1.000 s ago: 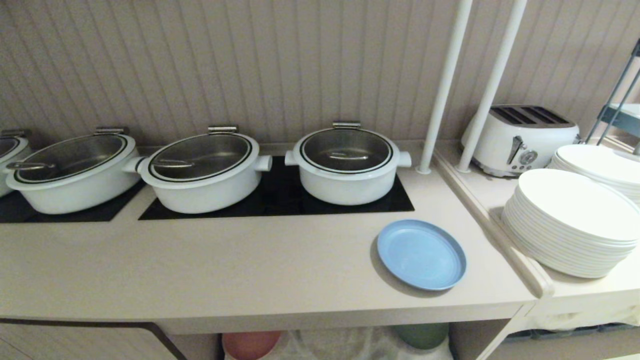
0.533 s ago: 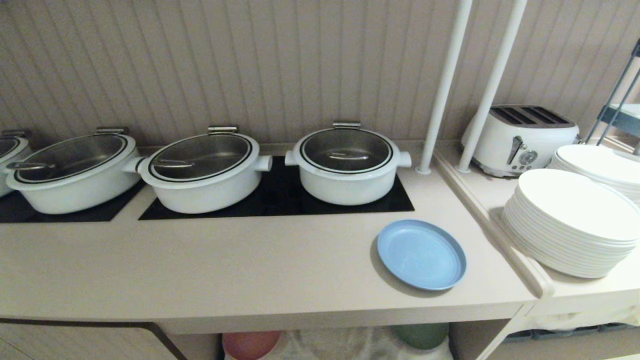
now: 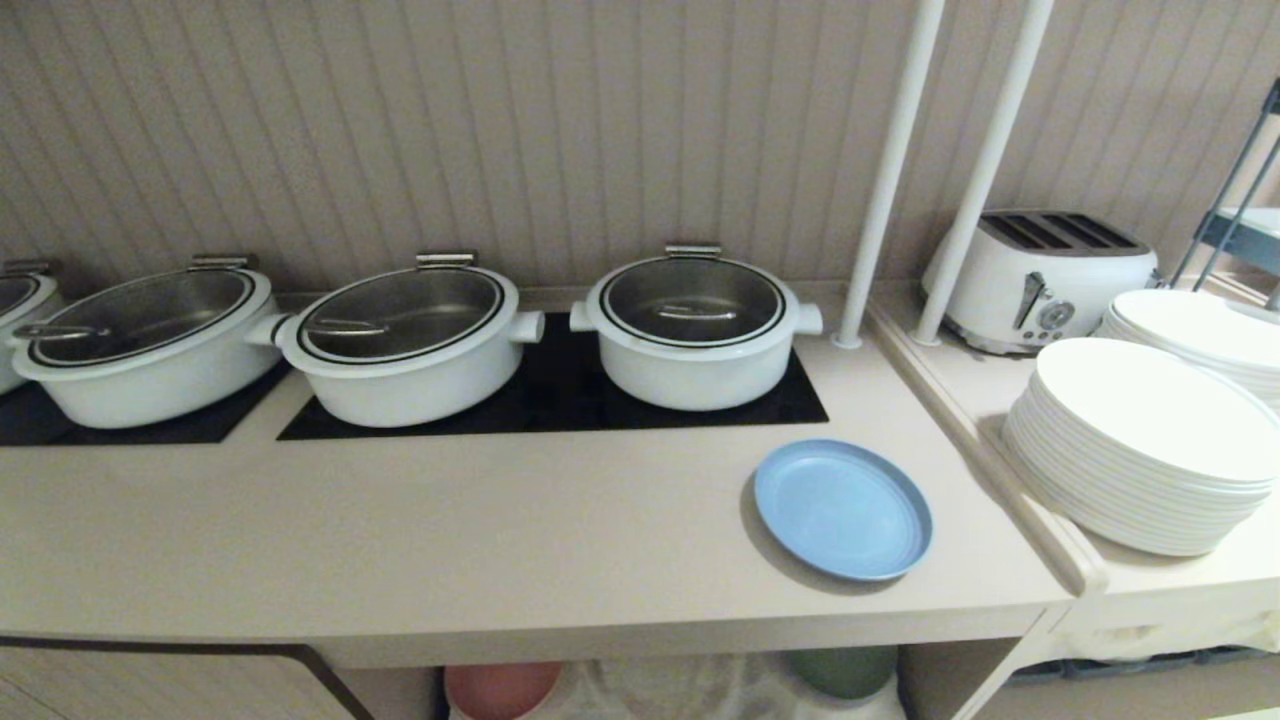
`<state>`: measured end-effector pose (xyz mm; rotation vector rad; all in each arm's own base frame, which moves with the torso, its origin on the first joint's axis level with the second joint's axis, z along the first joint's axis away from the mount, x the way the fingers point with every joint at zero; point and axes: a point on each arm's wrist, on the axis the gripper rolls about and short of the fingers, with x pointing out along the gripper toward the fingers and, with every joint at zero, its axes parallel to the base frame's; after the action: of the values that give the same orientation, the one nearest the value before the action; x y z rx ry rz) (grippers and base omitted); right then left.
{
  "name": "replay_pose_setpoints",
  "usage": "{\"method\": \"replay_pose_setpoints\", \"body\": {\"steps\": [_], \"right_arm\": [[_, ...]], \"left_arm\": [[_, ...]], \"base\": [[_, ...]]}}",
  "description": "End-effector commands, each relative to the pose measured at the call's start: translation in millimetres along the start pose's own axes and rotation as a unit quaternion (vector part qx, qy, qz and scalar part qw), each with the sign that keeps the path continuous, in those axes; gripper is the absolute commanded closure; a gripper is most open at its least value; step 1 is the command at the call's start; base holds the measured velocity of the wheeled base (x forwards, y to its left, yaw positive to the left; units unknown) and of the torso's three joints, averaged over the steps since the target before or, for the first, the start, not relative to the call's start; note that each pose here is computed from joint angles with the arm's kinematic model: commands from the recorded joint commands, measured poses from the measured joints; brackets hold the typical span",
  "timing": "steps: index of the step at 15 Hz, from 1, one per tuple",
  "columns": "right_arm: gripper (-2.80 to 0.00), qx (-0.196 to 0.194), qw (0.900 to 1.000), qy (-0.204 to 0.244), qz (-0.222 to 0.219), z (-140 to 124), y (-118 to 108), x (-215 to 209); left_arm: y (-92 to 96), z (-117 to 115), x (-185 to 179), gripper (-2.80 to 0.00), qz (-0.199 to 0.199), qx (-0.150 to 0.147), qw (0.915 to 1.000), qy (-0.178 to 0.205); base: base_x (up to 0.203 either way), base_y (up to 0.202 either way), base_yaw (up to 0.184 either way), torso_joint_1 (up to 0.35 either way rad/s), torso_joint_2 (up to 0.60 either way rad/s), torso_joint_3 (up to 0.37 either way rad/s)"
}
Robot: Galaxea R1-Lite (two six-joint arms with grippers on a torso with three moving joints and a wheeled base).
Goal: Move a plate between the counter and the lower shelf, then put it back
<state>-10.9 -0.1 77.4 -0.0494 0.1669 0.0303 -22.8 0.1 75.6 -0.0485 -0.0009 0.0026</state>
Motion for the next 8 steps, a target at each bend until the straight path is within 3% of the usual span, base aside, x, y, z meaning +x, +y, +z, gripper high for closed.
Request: {"method": "replay_pose_setpoints", "body": {"steps": [1, 8], "right_arm": [[0.00, 0.000, 0.998, -0.068, -0.007, -3.6, 0.5, -10.1], [0.00, -0.002, 0.997, -0.082, -0.011, -3.9, 0.5, -11.6]], "left_arm": [[0.0, 0.0, 0.0, 0.00, 0.000, 0.000, 1.0000, 0.000], [0.0, 0.0, 0.0, 0.00, 0.000, 0.000, 1.0000, 0.000]], "base": [[0.000, 0.000, 0.000, 0.000, 0.00, 0.000], [0.000, 0.000, 0.000, 0.000, 0.00, 0.000]]}}
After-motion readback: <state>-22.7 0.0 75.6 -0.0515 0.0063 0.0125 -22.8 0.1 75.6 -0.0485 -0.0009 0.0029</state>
